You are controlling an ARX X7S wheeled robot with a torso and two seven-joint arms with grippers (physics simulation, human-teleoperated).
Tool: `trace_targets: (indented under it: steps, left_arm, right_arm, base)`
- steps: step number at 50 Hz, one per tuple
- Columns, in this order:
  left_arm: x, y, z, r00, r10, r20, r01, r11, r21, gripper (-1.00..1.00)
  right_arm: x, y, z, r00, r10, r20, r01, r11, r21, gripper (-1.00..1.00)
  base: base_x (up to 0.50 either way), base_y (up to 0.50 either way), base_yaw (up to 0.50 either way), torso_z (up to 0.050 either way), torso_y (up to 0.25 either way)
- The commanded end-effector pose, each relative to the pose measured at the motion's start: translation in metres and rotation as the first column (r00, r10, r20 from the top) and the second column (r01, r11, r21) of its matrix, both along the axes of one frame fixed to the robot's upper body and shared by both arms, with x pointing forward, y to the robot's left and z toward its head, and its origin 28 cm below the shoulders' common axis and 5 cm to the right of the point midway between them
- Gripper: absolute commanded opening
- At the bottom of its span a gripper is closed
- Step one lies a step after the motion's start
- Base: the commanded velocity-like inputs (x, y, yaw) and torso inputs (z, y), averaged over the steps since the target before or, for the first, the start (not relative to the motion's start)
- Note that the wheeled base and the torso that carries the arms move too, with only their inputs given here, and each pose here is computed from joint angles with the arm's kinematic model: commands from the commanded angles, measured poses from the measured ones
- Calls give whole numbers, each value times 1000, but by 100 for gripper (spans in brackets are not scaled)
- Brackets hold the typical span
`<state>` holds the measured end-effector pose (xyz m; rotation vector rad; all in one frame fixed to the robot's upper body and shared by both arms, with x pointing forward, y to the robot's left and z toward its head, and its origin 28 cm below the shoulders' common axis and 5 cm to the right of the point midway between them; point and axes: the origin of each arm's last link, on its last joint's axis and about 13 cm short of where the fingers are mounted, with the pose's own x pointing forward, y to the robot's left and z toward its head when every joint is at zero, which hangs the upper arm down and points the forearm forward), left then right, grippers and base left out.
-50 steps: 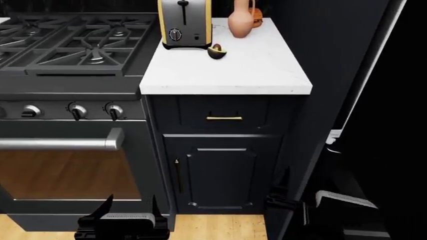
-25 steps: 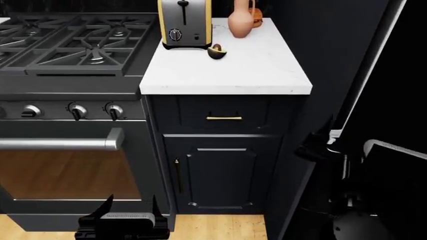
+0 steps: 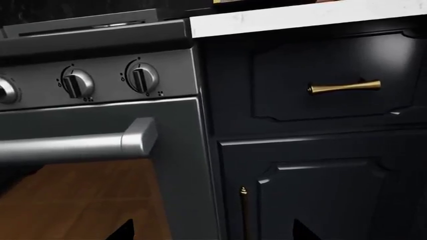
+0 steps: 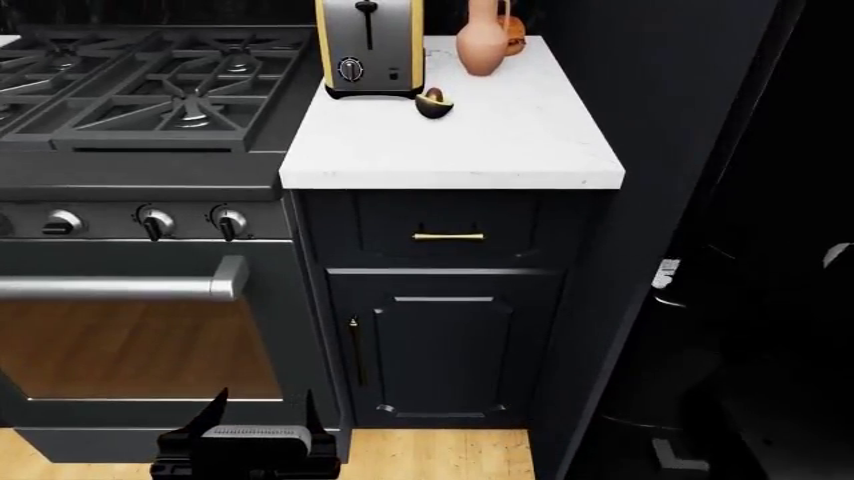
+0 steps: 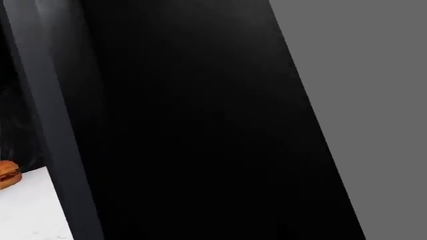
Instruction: Close the fridge doors
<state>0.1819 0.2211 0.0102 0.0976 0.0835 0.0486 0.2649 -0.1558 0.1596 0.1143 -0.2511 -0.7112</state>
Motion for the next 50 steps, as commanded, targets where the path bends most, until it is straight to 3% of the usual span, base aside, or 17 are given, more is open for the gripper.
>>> trace_targets:
  steps: [1,7,14,23,38,44,50]
  left_arm:
    - [0,0,0,1000,-2,1,2,1000,0,100]
    - [0,0,0,1000,-2,2,2,1000,-1,100]
    - [0,0,0,1000,-2,3,2,1000,-2,100]
    - [0,0,0,1000,-2,3,2,1000,-3,100]
    - [1,0,0,1000,-4,4,4,1000,-6,100]
    - [1,0,0,1000,-4,3,4,1000,-6,100]
    - [1,0,0,1000,-4,2,4,1000,-7,100]
  right_arm:
    - [5,-26,25,980,-180,84,176,982,62,100]
    - [9,-34,33,969,-228,100,218,971,104,100]
    - [14,-41,45,966,-239,96,231,969,83,100]
    - [22,-47,55,980,-190,57,188,982,28,100]
    - [66,-69,89,990,-135,-47,129,984,-123,100]
    - [79,-82,93,979,-173,-109,153,973,-174,100]
    - [82,-97,97,944,-290,-157,266,951,-156,100]
  base:
    - [0,0,0,0,0]
    - [0,0,0,0,0]
    - [0,0,0,0,0]
    - [0,0,0,0,0]
    - [0,0,0,0,0]
    - [4,0,0,3,0]
    - [0,0,0,0,0]
